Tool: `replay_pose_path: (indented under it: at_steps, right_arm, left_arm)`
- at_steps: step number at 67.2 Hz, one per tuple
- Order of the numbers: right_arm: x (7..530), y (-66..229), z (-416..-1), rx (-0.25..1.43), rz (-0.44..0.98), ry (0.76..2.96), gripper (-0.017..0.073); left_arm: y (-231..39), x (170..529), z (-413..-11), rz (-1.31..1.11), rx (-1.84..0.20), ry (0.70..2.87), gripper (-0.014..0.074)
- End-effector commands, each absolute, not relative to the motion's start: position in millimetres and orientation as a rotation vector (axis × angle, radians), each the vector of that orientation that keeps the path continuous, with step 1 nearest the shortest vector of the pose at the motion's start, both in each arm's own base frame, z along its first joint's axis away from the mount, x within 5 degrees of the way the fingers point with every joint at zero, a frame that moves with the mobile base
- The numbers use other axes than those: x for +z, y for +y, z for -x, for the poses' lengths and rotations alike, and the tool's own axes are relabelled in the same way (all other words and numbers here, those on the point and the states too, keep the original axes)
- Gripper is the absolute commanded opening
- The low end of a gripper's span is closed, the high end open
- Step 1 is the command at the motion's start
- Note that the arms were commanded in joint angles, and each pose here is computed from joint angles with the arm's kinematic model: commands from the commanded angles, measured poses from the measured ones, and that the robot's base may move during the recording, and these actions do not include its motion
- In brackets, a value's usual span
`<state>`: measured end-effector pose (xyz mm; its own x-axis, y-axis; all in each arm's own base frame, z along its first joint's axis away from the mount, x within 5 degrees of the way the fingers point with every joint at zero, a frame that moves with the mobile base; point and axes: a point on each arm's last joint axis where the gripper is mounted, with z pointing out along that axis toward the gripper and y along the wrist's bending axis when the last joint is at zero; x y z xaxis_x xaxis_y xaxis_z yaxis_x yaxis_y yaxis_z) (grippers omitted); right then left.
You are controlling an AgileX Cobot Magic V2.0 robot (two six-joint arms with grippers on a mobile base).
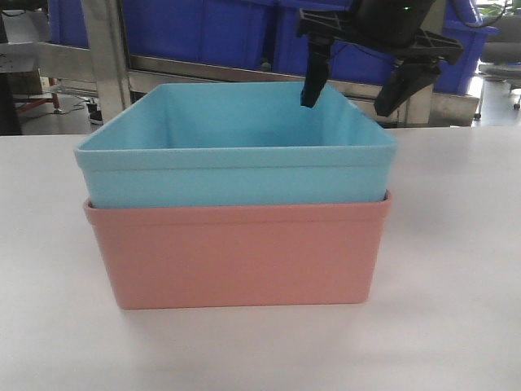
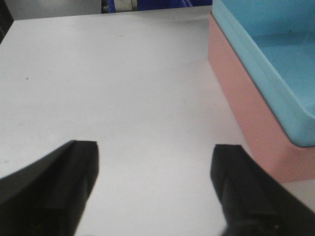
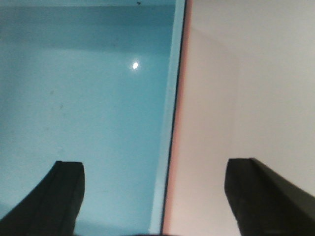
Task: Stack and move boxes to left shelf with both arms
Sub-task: 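Lower both grippers onto opposite rims of the stacked bins and grip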
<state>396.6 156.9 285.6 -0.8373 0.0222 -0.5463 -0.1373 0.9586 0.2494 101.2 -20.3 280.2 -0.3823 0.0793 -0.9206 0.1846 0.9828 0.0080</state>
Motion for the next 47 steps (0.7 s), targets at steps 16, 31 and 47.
replay_pose_path:
  at_steps: [16, 31, 47]
  right_arm:
    - [325.9, 149.3, -392.0, 0.332, 0.132, 2.405, 0.0611]
    - [325.9, 149.3, -392.0, 0.328, 0.143, 2.404, 0.0611]
    - [324.8, 154.4, -388.6, 0.341, 0.154, 2.424, 0.0611]
  left_arm:
    - [-44.4, 338.3, -158.7, -0.058, -0.307, 2.103, 0.0525]
    - [-65.8, 361.2, -230.0, -0.048, -0.313, 2.255, 0.0524]
    - [-104.4, 355.2, -302.1, -0.107, -0.333, 2.392, 0.0523]
